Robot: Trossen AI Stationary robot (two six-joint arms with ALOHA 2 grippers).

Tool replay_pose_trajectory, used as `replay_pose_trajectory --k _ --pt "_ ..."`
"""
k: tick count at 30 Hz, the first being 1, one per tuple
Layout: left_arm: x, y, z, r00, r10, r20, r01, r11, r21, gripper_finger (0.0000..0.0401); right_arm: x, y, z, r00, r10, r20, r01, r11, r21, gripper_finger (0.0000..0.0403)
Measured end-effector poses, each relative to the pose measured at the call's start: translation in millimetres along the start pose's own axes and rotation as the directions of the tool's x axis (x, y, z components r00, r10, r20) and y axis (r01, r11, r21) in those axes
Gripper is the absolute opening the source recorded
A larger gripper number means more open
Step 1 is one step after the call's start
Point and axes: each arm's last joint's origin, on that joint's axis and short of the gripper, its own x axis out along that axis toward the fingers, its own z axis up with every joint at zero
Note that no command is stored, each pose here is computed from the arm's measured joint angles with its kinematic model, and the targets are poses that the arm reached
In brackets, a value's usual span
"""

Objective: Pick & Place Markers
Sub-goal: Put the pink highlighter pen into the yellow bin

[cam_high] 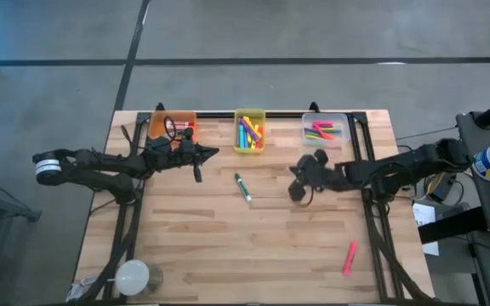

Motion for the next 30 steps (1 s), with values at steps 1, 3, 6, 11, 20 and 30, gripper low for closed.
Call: replay_pose_trajectory --k 1,3,6,11,20,30 --pt "0.0 0.0 0.0 1.0 0.0 0.0 0.0 1.0 0.0 0.0 -3.9 5.3 -3.9 0.999 0.007 -0.033 -0.006 1.0 0.014 0.0008" --pt "0.0 0.0 0.0 1.0 0.0 0.0 0.0 1.0 0.0 0.0 -11.8 14.4 -12.4 0.995 0.007 -0.103 -0.001 0.998 0.058 0.0009" --pt "0.0 0.0 0.1 1.0 0.0 0.001 0.0 1.0 0.0 0.0 -25.1 25.7 -27.7 0.976 -0.027 -0.217 0.058 0.988 0.14 0.0009" --pt "0.0 0.0 0.1 1.0 0.0 0.001 0.0 1.0 0.002 0.0 -48.8 43.1 -56.9 0.911 -0.086 -0.405 0.18 0.963 0.2 0.0009" --pt "0.0 0.0 0.1 1.0 0.0 0.001 0.0 1.0 0.0 0.0 -86.0 86.6 -101.8 0.772 -0.026 -0.635 0.262 0.924 0.28 0.0068" --pt "0.0 0.0 0.0 1.0 0.0 0.0 0.0 1.0 0.002 0.0 -138.3 118.7 -120.0 0.625 -0.081 -0.777 0.482 0.823 0.301 0.016"
